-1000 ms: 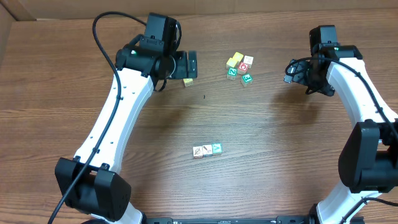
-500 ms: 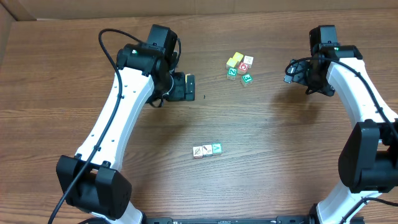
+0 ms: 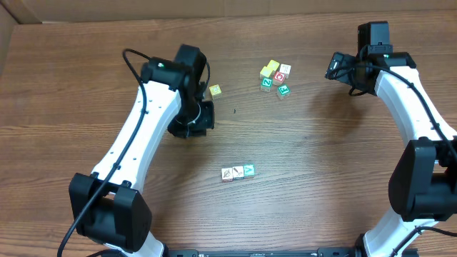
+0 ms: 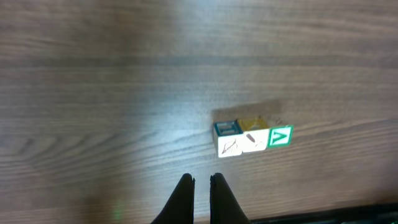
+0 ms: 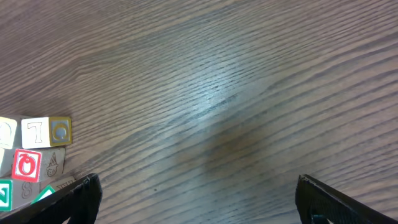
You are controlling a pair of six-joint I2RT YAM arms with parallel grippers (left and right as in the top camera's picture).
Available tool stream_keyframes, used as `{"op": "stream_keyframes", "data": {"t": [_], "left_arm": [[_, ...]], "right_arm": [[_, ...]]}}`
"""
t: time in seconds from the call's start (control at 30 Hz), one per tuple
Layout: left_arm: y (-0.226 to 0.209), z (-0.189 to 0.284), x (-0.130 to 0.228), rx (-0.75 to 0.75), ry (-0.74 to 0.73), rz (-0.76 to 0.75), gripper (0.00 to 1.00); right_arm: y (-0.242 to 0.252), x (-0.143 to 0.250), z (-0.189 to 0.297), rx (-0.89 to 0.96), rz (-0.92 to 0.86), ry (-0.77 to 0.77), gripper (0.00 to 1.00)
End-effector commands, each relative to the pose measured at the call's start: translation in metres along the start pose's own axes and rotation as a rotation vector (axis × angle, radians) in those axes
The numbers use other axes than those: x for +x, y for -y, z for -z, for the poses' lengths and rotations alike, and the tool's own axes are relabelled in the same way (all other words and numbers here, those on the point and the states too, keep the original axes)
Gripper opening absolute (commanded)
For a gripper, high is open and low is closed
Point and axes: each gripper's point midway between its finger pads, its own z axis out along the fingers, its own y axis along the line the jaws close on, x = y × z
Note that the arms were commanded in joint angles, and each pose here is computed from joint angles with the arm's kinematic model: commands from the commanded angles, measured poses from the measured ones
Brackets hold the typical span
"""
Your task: Flip 3 blocks
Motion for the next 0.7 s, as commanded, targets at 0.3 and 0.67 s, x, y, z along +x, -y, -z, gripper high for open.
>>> {"op": "stream_keyframes", "data": {"t": [0.3, 0.67], "left_arm": [[0.01, -0.031, 0.001, 0.045, -0.016, 0.069, 0.04], [0.011, -0.028, 0.004, 0.037, -0.009, 0.055, 0.04]], "right_arm": [[-0.055, 0.048, 0.033, -0.352, -0.01, -0.256, 1.0], [-0.075, 0.136, 0.062, -0.391, 0.137, -0.57, 0.35]]}}
